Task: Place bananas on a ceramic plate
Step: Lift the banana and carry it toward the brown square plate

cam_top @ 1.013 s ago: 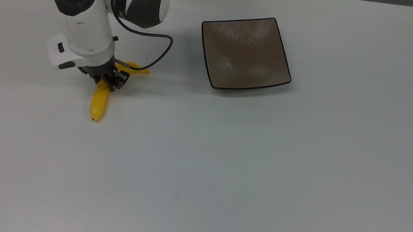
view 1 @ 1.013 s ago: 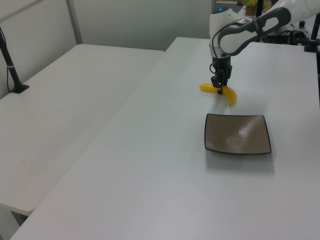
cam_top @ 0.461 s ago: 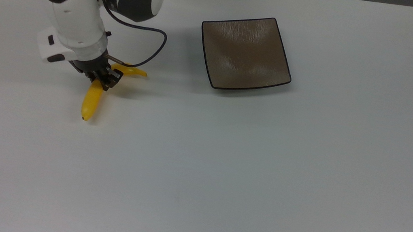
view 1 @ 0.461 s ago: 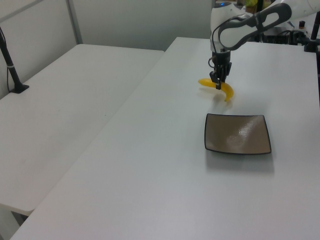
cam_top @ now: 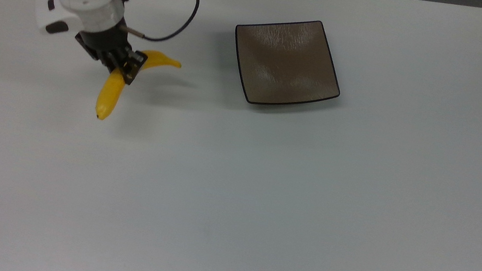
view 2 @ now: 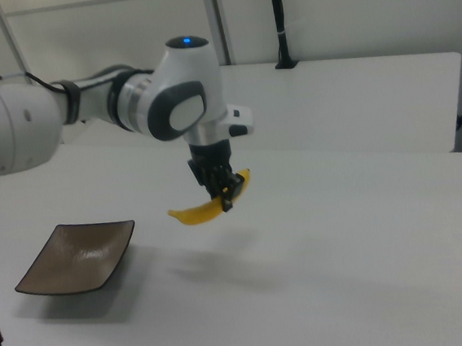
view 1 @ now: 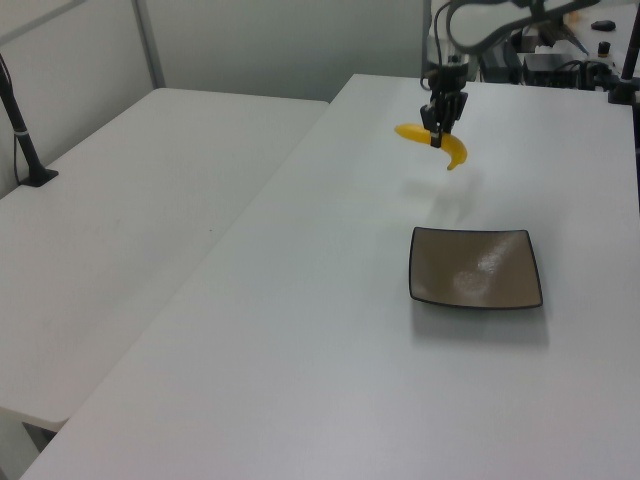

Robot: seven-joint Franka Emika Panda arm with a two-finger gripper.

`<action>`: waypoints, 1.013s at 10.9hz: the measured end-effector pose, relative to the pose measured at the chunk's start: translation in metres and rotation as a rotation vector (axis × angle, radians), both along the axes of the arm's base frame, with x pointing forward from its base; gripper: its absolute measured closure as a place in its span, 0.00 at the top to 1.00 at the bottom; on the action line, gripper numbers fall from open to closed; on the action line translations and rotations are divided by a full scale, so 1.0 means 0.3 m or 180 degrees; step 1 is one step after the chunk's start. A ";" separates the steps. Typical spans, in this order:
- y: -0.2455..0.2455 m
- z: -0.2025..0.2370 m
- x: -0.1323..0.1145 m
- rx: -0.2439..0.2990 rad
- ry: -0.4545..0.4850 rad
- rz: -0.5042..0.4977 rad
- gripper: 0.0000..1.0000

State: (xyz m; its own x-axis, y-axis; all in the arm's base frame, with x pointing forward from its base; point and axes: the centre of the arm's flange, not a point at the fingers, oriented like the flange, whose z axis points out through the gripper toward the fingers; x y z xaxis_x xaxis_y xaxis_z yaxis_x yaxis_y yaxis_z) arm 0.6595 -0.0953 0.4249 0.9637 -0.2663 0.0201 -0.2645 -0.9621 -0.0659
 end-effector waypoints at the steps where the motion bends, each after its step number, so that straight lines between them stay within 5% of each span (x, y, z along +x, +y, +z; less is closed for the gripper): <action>1: 0.018 0.074 -0.033 0.0111 0.0045 0.0011 0.31; 7: 0.268 0.356 -0.222 0.0544 0.0446 0.0406 0.31; 11: 0.444 0.308 -0.295 0.0648 0.0731 0.0573 0.31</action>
State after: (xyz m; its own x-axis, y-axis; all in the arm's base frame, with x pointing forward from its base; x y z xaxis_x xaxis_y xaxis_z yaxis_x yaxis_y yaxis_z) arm 0.5710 0.0378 0.5172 0.9688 -0.0679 -0.2385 -0.1219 -0.9680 -0.2195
